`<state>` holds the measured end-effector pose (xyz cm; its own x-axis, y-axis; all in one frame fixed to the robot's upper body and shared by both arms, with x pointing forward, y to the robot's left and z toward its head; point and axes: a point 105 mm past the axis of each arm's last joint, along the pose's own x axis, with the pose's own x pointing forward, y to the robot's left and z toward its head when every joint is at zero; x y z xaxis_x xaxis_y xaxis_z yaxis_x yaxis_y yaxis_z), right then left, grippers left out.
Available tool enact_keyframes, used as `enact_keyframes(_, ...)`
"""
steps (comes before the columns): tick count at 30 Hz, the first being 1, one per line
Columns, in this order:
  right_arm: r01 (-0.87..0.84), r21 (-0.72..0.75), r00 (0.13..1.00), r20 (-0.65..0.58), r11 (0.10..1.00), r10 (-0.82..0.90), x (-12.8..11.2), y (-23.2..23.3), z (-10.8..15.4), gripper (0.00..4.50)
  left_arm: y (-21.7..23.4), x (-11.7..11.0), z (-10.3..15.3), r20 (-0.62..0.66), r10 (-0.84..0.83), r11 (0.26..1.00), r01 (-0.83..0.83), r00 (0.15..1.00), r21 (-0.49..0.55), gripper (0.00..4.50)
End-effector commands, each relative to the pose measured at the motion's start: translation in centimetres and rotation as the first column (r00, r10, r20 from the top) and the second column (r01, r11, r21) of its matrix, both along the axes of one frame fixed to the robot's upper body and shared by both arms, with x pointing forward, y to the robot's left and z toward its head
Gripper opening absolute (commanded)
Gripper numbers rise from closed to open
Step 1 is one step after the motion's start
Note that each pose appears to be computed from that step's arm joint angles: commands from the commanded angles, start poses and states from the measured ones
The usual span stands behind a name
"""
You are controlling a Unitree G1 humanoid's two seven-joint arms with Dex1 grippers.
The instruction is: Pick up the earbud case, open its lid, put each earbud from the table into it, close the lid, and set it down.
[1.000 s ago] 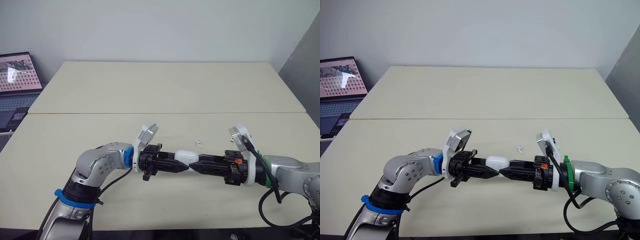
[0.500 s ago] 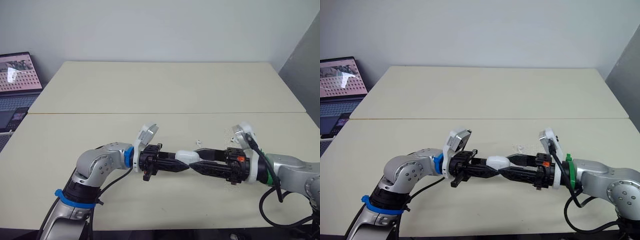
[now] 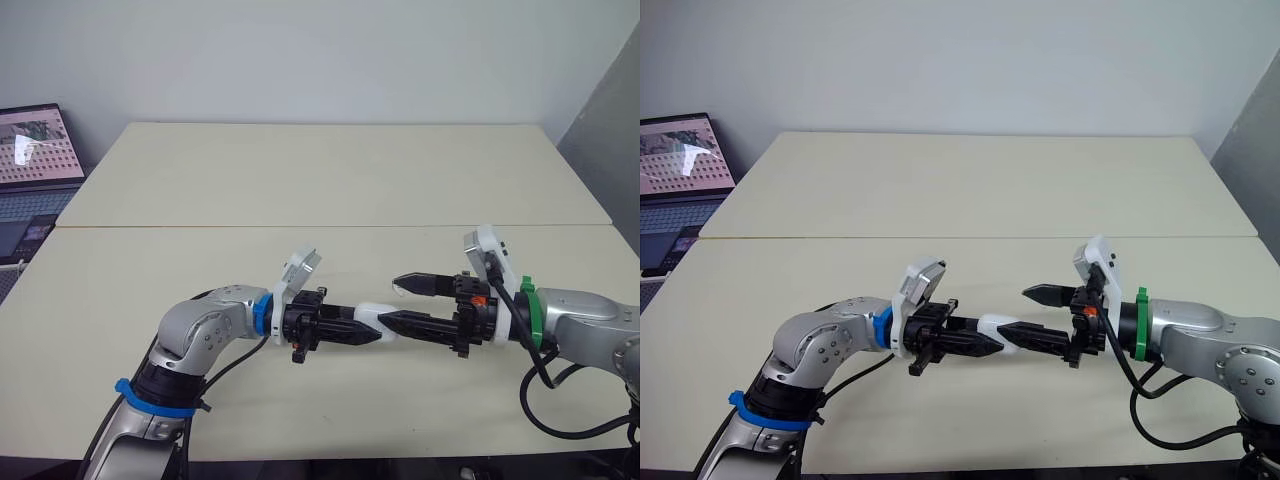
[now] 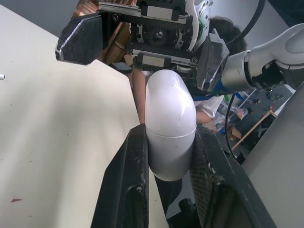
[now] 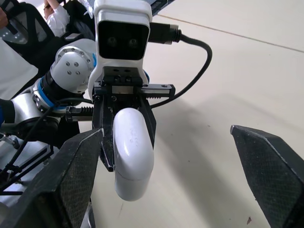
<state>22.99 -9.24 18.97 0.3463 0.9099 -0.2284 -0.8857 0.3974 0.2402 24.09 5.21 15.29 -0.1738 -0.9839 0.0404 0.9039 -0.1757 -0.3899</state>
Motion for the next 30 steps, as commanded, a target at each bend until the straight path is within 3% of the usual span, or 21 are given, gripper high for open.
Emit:
enact_keyframes(1,-0.046,-0.031,0.996,0.076,0.998,0.049,-0.7,0.4,1.3,4.49,-0.3,-0.2,0.3,0.042,-0.011,1.000,0.012,0.999,-0.012,0.78)
enact_keyframes(16,-0.005,-0.147,0.995,0.098,0.989,0.020,0.3,-0.4,0.4,4.49,-0.4,-0.2,0.0,0.052,-0.007,1.000,0.008,0.999,-0.019,0.78)
enact_keyframes(26,0.073,-0.070,0.990,0.129,0.995,-0.064,1.8,-0.9,1.7,4.49,-0.3,-0.2,-0.1,0.049,-0.008,1.000,0.009,0.999,-0.019,0.78)
enact_keyframes(30,0.042,-0.004,0.990,0.134,0.999,-0.041,1.3,-0.6,2.7,4.49,-0.3,-0.1,-0.2,0.046,-0.006,1.000,0.007,0.999,-0.017,0.78)
